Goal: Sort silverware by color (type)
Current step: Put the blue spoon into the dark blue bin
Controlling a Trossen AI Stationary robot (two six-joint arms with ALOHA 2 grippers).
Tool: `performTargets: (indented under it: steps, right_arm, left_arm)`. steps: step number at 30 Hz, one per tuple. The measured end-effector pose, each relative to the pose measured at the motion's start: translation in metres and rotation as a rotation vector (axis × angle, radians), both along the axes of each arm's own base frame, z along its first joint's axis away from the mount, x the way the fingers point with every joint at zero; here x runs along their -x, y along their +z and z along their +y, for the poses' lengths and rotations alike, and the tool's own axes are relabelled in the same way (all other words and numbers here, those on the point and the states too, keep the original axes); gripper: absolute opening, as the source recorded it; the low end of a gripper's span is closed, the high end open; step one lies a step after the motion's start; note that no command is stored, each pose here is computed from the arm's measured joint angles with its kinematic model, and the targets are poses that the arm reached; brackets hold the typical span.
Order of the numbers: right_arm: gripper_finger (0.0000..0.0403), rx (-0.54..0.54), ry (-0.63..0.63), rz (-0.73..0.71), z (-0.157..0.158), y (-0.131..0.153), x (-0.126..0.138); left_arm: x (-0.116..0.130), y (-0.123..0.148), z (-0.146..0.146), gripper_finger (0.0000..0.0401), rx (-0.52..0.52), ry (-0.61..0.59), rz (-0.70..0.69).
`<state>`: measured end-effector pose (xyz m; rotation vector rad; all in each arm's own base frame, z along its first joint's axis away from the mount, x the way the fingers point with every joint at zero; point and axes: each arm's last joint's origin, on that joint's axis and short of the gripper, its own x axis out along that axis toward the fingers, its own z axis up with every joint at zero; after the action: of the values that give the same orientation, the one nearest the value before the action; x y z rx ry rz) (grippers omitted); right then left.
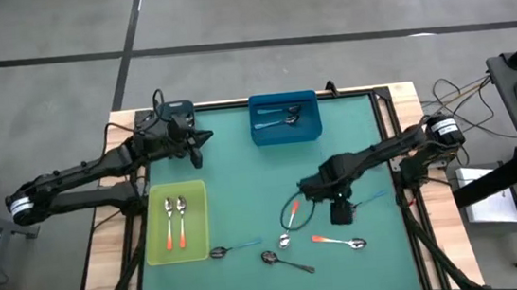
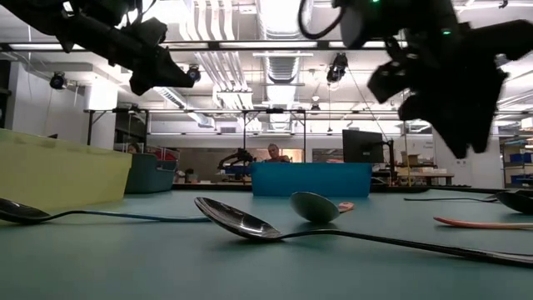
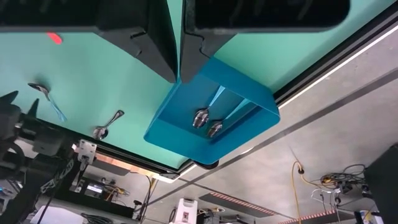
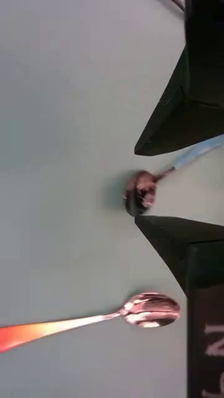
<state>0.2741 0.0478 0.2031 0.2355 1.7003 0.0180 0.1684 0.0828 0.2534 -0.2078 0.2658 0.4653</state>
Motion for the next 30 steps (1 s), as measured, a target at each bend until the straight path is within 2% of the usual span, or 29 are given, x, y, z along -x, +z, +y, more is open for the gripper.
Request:
performTargets:
  steps: [5, 11, 15, 19, 25, 30]
  right_arm:
    - [0.0146, 0.013, 0.039, 0.056, 0.013, -0.011, 0.015]
    - [0.0147, 0.034, 0.024, 0.091, 0.01, -0.018, 0.043]
    - [0.0144, 0.081, 0.003, 0.07, 0.003, -0.018, 0.064]
    - [0.0137, 0.078, -0.049, 0.016, 0.0, -0.024, 0.079]
    - [0.013, 0.064, -0.115, -0.054, -0.001, -0.036, 0.085]
    - [0.0132, 0.066, -0.106, -0.045, -0.001, -0.048, 0.082]
  left_arm:
    - [0.0, 0.0, 0.0, 0.0001, 0.0, 0.0, 0.0]
    - [0.0, 0.0, 0.0, 0.0001, 0.0, 0.001, 0.0]
    - [0.0, 0.0, 0.0, 0.0001, 0.0, 0.0, 0.001]
    - [0.0, 0.0, 0.0, 0.0001, 0.0, 0.001, 0.001]
    - [0.0, 0.0, 0.0, 0.0001, -0.002, 0.0, -0.003]
    - [0.0, 0.0, 0.0, 0.0001, -0.003, 0.001, -0.004]
